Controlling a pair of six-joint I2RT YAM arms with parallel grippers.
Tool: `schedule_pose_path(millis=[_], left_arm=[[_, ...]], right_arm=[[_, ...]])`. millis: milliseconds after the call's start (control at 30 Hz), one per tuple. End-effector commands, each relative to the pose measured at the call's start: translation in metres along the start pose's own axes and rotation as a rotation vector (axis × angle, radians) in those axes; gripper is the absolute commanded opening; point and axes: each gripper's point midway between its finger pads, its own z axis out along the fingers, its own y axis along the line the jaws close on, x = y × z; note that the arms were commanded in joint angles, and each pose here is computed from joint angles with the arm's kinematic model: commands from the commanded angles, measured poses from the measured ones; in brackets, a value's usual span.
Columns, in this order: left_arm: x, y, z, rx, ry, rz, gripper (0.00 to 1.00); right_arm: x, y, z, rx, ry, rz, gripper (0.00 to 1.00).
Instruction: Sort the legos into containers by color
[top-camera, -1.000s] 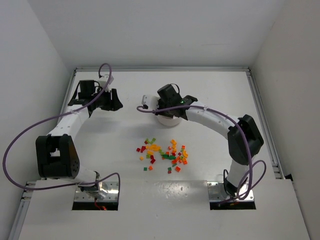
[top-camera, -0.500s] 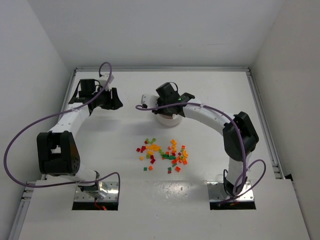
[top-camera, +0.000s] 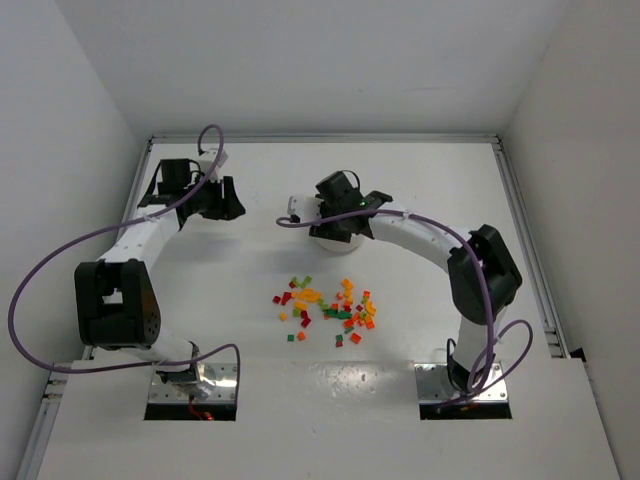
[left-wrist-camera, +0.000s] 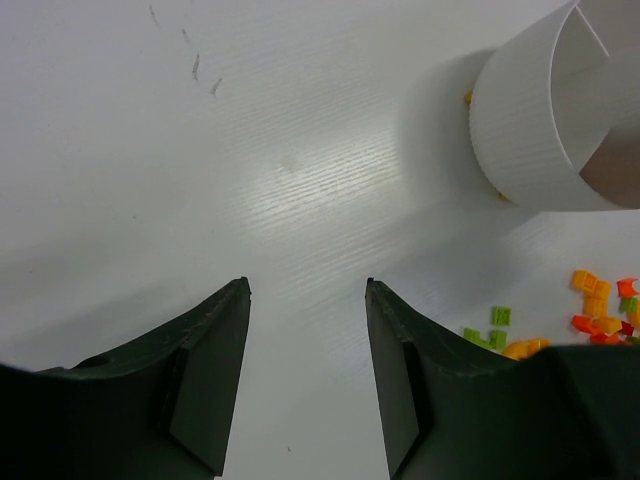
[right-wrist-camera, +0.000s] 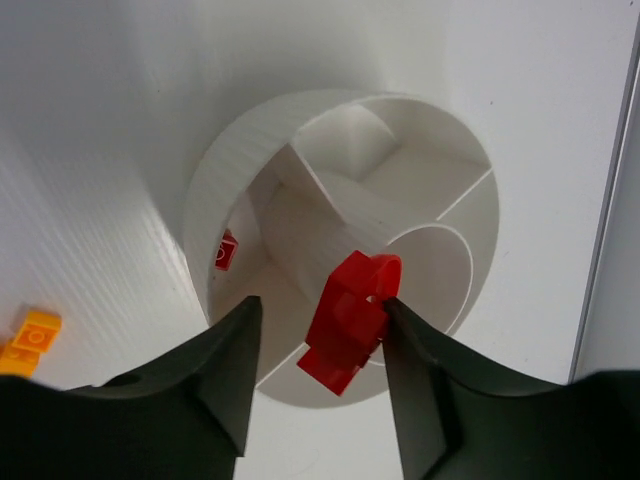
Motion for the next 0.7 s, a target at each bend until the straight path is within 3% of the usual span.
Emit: schedule_pose_path(millis=[0,233,367,433,500,567,667], left_arm=[[-0.024,0.002,-0.005,-0.001,-0.062,0.012,0.56],[-0.024,0.002,-0.005,-0.001,-0.062,0.012,0.56],[-0.024,0.002,-0.005,-0.001,-0.062,0.003,0.56],[-0.024,0.002,-0.005,-0.001,-0.062,0.003,0.56],[-0.024,0.002,-0.005,-0.001,-0.062,0.003,0.56],[-0.024,0.002,-0.005,-0.001,-0.062,0.003,0.56],[-0.024,0.002,-0.005,-0.001,-0.062,0.003,0.56]], right_arm=[[0.005,-0.002,-0.012,0.022,0.0,0.013,0.53],[0.003,-0.005,-0.021,0.041,-0.019,0.025,0.54],[-0.002,-0.006,-0.031,0.049,-0.056,0.036,0.41],[-0.005,-0.005,-0.034,0.046,-0.078,0.036,0.25],[-0.009,-0.009,-0.039,0.062,-0.095,0.038,0.16],[-0.011,-0.01,-0.042,0.062,-0.108,0.038,0.1],[-0.009,-0.005,-0.042,0.041,-0.099,0.036,0.09]])
